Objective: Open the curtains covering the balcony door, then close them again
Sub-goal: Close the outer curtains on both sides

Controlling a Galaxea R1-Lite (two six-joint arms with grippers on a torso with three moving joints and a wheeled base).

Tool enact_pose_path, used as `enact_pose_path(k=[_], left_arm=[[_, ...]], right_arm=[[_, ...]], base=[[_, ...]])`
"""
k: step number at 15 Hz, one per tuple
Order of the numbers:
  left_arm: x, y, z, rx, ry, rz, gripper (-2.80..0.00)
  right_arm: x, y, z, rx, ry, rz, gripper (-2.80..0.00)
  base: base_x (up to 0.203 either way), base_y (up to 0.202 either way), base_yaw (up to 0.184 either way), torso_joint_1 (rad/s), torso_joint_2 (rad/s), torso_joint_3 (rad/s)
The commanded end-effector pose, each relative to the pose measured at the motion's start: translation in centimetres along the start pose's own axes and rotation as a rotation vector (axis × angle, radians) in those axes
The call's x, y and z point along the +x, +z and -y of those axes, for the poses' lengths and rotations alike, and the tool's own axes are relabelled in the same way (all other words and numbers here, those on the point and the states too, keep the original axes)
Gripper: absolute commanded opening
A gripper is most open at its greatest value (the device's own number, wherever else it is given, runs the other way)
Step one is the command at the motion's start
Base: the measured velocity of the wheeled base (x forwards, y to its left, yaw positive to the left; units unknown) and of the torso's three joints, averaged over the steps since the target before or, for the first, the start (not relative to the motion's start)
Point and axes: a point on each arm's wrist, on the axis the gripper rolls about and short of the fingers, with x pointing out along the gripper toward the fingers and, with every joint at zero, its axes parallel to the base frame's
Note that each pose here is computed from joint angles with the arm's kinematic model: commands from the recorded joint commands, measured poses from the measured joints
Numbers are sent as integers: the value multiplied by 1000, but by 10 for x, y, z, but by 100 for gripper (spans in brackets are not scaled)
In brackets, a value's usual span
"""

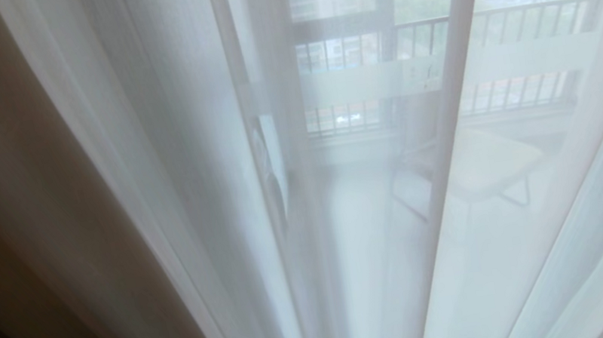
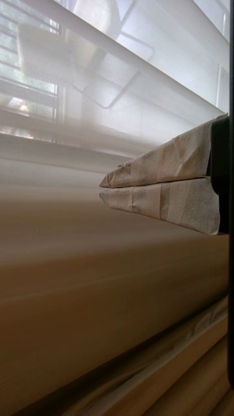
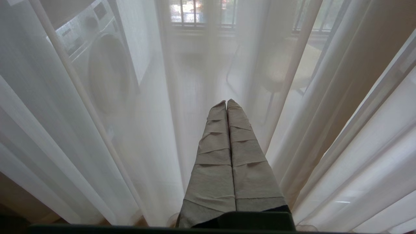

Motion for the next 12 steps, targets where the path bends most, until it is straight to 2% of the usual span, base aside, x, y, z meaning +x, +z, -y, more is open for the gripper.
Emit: enact_pose_path(k=[1, 3, 5, 8, 10, 12], left_arm=[[-3, 11, 0, -7, 6, 34, -280], [-11, 32, -1, -19, 26, 73, -280], [-18, 57, -3, -28, 117, 125, -280], [-8, 103, -5, -28, 264, 94, -280], [7, 137, -6, -26, 343, 72, -280], [28, 169, -7, -22, 458, 50, -280]], right_arm=[[0, 0, 0, -1, 0, 0, -280], [0, 0, 0, -1, 0, 0, -280], [0, 0, 0, -1, 0, -1, -280], [0, 0, 0, -1, 0, 0, -280], [0, 0, 0, -1, 0, -1, -280], [0, 0, 0, -1, 0, -1, -280]], base=[[0, 0, 0, 0, 0, 0], [0, 0, 0, 0, 0, 0], [0, 0, 0, 0, 0, 0], [0, 0, 0, 0, 0, 0], [0, 0, 0, 0, 0, 0], [0, 0, 0, 0, 0, 0]])
